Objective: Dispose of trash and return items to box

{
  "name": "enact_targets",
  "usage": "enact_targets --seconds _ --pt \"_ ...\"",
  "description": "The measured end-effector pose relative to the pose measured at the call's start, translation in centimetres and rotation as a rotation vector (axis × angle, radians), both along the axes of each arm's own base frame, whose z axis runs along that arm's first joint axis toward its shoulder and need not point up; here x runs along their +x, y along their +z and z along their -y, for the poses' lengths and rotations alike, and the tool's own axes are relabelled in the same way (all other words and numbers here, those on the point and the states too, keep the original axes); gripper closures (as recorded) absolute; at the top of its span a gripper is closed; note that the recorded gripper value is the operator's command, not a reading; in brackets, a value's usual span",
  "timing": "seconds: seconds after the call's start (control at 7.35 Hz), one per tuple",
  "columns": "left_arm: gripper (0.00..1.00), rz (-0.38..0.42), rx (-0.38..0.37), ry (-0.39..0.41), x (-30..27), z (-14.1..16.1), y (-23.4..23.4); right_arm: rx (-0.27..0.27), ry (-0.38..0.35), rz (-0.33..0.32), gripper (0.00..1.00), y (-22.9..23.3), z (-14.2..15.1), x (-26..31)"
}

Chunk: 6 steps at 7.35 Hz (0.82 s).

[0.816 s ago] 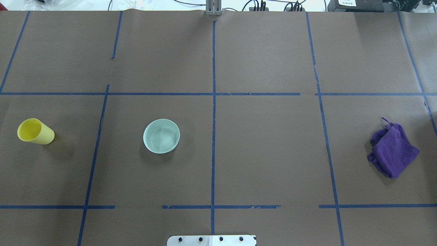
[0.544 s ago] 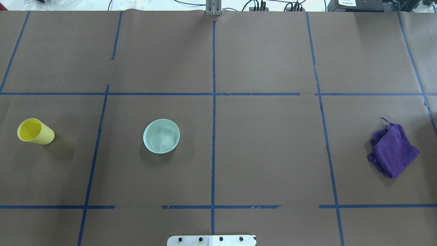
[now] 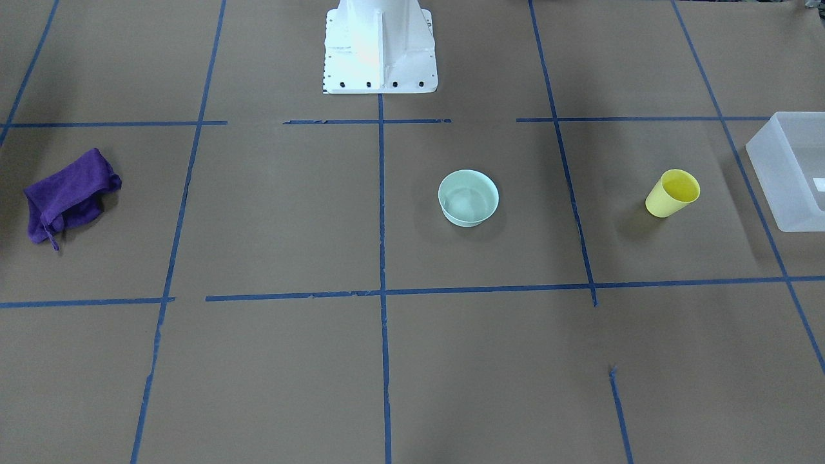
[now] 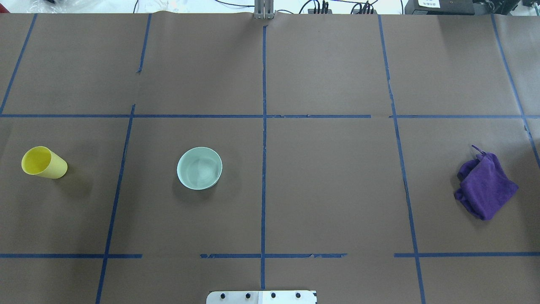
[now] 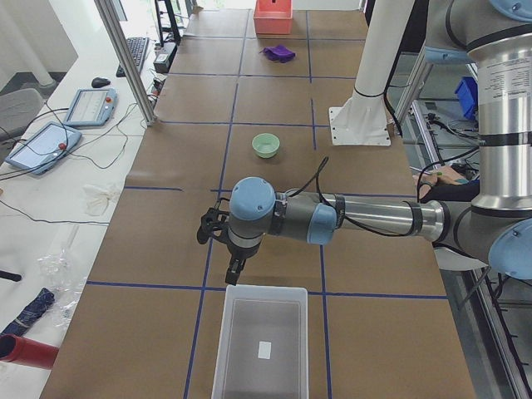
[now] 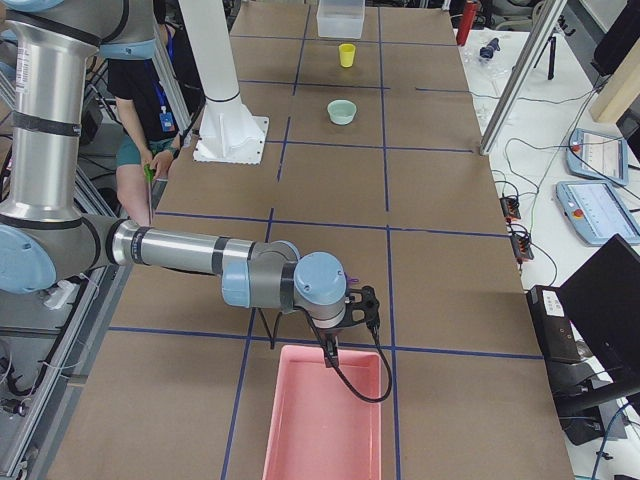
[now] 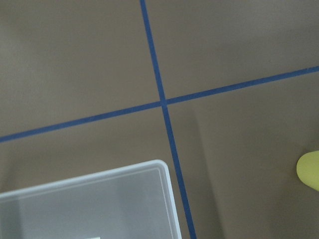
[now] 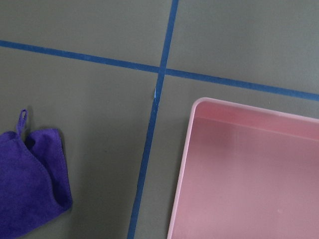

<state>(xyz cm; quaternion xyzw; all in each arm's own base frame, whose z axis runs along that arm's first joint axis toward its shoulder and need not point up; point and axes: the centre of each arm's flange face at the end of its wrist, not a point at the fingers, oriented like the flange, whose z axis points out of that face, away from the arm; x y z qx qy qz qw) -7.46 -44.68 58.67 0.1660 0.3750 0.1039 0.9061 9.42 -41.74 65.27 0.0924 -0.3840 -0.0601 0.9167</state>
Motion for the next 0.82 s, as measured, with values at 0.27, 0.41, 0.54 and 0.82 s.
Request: enact_targets --seconds 0.27,0.41,0.54,0.82 --pt "0.00 -0.001 0.240 0.032 1.7 1.8 -1.8 0.046 0.061 0.011 0.00 -2.1 1.3 0.0" --pt "0.00 -0.002 0.390 0.035 1.9 2.2 -2.1 0.076 0.086 0.016 0.00 -2.6 1.5 0.0" --pt "0.00 -0.018 0.504 0.021 2.1 2.1 -2.2 0.107 0.096 0.016 0.00 -2.9 1.5 0.0" --pt "0.00 -0.065 0.575 -0.005 3.2 1.6 -2.2 0.136 0.100 0.025 0.00 -3.3 1.6 -0.1"
